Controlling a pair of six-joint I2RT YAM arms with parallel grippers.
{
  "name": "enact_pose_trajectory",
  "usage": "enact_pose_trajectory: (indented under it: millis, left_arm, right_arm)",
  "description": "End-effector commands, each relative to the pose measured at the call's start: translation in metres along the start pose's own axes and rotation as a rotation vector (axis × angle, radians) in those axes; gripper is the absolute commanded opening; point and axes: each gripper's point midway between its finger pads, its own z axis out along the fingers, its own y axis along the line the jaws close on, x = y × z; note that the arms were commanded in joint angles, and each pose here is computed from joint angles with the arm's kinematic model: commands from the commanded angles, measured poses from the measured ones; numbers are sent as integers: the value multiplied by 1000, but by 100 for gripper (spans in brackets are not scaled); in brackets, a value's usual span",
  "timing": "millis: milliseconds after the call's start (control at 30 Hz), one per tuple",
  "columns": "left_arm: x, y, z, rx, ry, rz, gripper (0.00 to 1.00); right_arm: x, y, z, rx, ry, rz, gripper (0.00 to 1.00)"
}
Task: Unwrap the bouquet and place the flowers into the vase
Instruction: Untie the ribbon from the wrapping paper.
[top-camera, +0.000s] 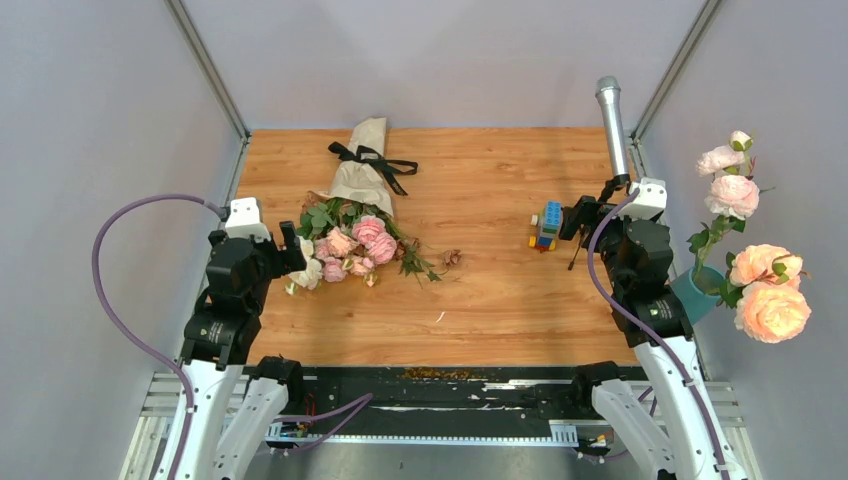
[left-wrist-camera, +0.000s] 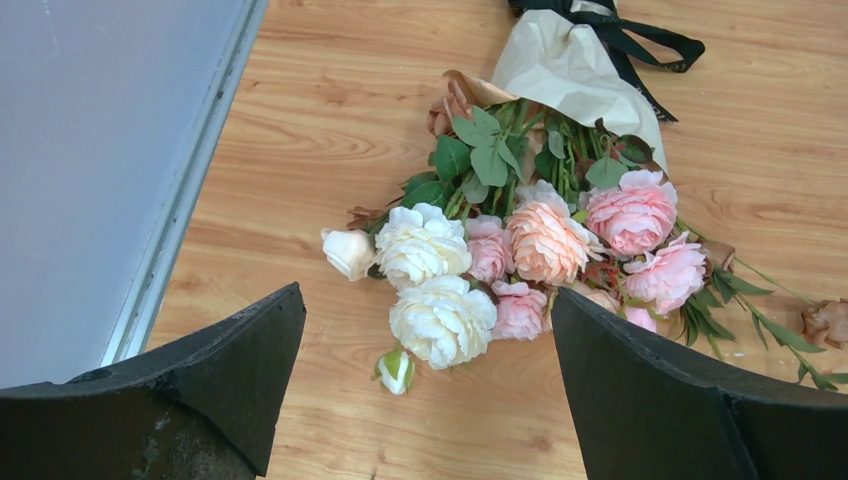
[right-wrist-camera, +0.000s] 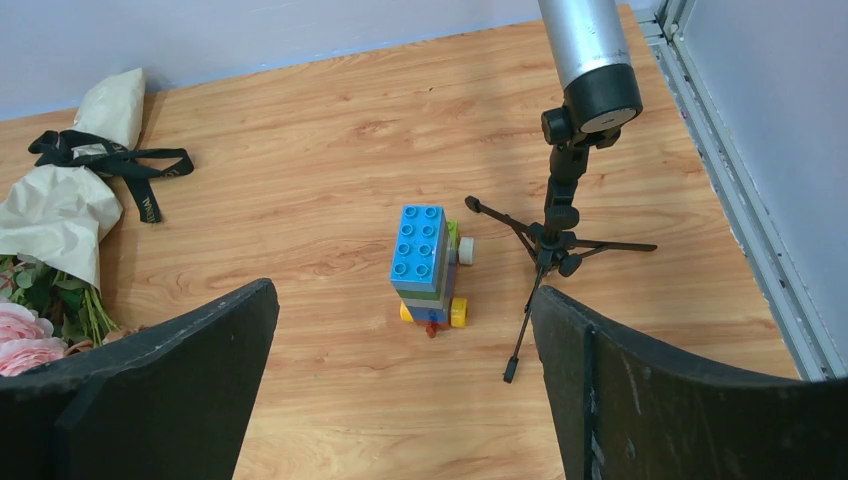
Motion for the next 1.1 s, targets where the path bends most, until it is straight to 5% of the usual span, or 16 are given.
enact_pose_trajectory:
  millis: [0,533,1067]
  left_arm:
    - [-10,1,1,-9,-29,-13,100]
    - [-13,-32,23,129,54,12,100]
    - [-16,-115,197,287,314,10,100]
  right_arm:
    - [-8,2,0,-7,-35,12,100]
    - [-10,14,-4,-80,-43,-2,100]
    - [-5,40,-12,-244,-33,-23,100]
